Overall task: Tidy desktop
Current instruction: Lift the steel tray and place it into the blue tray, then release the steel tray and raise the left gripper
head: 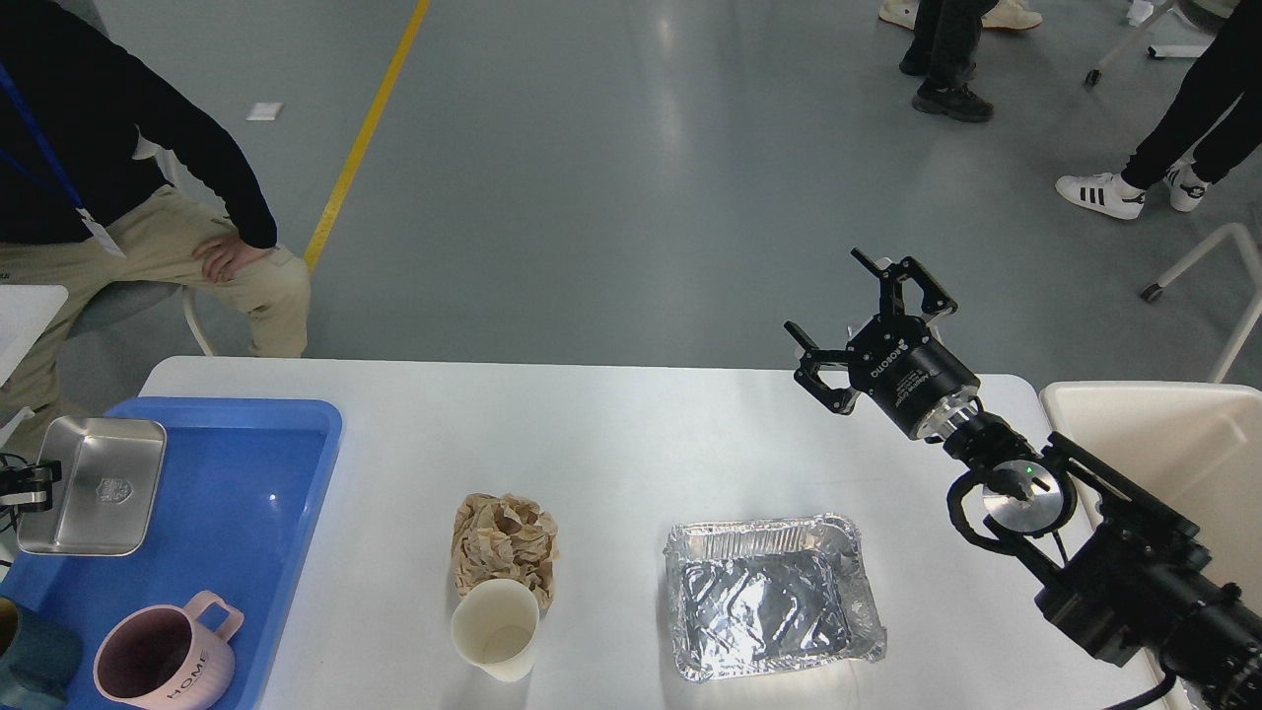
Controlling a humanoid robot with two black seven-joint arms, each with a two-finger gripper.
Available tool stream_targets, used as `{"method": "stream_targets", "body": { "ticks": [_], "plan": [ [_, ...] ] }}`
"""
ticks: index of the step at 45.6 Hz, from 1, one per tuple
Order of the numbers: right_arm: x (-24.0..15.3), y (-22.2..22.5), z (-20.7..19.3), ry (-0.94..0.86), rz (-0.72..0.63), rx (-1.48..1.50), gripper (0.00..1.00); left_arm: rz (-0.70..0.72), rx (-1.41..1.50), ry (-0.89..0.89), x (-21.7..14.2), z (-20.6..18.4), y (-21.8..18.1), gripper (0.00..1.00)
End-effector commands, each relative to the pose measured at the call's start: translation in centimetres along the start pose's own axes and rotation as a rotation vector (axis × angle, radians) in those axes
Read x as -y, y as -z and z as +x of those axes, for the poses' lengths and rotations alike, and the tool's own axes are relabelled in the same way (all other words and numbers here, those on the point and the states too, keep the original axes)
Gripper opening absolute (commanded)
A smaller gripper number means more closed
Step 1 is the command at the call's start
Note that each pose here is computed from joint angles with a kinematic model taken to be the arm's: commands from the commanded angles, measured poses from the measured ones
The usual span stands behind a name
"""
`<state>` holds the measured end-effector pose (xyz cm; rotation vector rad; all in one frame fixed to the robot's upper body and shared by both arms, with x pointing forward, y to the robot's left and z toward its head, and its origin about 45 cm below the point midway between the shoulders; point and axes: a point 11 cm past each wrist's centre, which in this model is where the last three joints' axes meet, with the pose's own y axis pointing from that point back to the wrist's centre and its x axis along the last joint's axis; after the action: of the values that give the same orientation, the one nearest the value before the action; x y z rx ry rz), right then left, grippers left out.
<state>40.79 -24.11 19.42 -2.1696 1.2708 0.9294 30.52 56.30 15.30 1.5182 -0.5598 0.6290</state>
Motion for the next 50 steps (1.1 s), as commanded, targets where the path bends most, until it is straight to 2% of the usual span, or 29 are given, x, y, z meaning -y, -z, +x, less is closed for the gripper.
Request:
{"method": "stream_targets", "body": {
  "ticks": [1,15,24,27,43,48,50],
  "plan": [
    [0.0,0.0,0.0,0.000,0.000,0.000,1.00,-0.032,0.019,0.025,1.4,-0.5,-1.8,0.04],
    [0.0,0.0,0.0,-0.002,0.001,0.001,1.00,-0.066,0.066,0.081,2.6,-1.8,-3.6,0.05],
    [-0.1,0.1,0.1,-0.002,0.001,0.000,1.00,-0.100,0.057,0.087,3.4,-2.2,-5.2,0.14],
    [-0.1,0.2,0.1,-0.004,0.002,-0.003,1.00,-0.103,0.050,0.086,3.5,-2.3,-5.4,0.26],
    [-0.1,0.0,0.2,-0.006,0.001,0.001,1.00,-0.153,-0.028,0.055,3.6,-1.5,-6.5,0.50],
    [-0.1,-0.1,0.2,-0.008,0.000,0.003,1.00,-0.206,-0.141,-0.005,3.3,0.0,-7.6,0.65],
    [-0.1,-0.2,0.2,-0.008,-0.002,0.002,1.00,-0.236,-0.210,-0.050,3.0,1.5,-8.1,0.75]
  ]
}}
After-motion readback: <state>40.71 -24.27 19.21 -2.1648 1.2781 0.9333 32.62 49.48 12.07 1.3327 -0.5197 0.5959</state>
